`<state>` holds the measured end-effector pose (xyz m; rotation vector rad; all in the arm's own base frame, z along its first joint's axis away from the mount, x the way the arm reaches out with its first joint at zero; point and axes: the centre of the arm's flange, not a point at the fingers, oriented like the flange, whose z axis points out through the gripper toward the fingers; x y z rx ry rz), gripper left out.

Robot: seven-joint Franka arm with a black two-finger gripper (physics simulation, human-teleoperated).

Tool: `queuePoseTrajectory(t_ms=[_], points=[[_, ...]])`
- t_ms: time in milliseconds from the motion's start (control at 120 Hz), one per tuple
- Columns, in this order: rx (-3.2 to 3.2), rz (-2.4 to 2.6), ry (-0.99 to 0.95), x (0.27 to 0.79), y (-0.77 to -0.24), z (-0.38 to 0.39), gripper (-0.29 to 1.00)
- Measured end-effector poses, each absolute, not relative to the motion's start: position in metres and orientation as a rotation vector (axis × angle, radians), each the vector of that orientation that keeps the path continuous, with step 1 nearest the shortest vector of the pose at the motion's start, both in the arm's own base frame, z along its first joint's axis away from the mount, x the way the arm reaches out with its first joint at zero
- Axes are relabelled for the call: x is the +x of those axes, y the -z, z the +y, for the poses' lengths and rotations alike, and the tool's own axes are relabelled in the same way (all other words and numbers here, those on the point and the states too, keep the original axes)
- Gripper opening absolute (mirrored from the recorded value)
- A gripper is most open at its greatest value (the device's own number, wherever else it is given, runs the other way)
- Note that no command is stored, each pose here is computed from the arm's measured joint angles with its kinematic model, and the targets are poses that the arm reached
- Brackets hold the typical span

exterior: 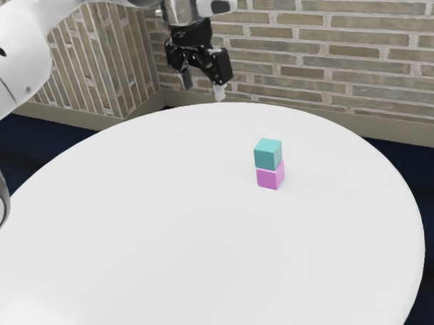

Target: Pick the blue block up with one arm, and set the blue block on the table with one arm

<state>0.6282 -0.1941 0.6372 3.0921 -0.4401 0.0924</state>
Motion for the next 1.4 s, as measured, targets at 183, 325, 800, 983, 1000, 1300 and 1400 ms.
queuePoseTrajectory(t_ms=[183,325,800,983,1000,1300,1400], points=[[3.098,-0.416,-0.024,0.696,-0.498,-0.235,0.70],[3.098,-0.360,-0.059,0.720,-0.448,-0.241,0.70],[3.079,-0.162,-0.542,0.803,-0.405,-0.174,0.70],[3.018,-0.136,-0.653,0.819,-0.380,-0.160,0.70],[3.006,-0.138,-0.662,0.820,-0.378,-0.162,0.70],[2.945,-0.133,-0.817,0.835,-0.334,-0.149,0.70],[2.932,-0.139,-0.854,0.836,-0.333,-0.149,0.70]])
